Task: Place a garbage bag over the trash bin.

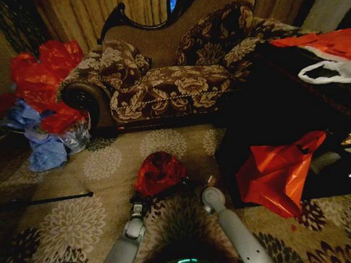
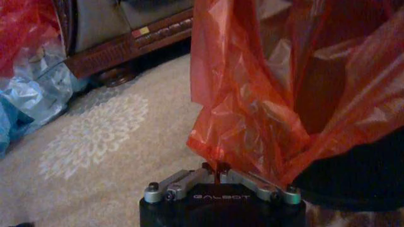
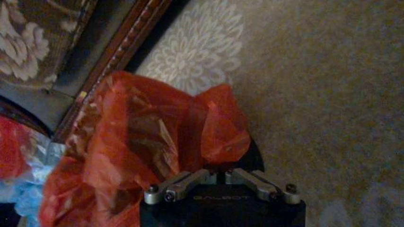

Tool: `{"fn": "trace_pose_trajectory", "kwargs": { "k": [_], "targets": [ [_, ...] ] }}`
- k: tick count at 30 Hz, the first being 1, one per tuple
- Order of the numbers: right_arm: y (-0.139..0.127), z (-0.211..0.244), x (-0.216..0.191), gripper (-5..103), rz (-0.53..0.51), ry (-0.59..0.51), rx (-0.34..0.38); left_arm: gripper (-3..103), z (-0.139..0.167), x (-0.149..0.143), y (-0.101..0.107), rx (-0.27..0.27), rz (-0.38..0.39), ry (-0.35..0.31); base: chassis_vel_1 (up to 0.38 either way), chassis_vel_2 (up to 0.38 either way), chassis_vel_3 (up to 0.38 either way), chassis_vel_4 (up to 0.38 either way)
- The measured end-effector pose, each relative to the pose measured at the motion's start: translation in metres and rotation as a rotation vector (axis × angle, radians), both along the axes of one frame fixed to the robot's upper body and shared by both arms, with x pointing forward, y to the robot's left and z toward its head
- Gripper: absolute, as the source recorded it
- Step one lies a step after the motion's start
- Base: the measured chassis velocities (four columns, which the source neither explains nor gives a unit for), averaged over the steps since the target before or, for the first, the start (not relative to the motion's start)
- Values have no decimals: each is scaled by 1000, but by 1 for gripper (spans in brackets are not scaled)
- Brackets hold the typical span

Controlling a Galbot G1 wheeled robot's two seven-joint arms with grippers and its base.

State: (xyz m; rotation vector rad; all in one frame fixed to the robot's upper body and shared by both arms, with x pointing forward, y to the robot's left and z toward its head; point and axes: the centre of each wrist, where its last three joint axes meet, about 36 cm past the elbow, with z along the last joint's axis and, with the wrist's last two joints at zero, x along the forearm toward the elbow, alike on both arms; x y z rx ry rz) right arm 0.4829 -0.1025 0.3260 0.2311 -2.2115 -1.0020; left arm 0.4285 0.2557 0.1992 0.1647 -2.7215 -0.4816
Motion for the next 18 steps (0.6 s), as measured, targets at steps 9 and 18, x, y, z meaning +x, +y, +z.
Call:
{"fn": "trace_pose_trajectory", "kwargs": {
  "k": [9, 18],
  "targets": [
    [14, -33, 37, 0, -31, -58, -67, 0, -41, 16, -6, -14, 38, 83, 0, 0, 0, 0],
    [7, -56, 35, 0, -36, -59, -124, 0, -52, 20, -20, -32, 32, 84, 0, 0, 0, 0]
  ]
}}
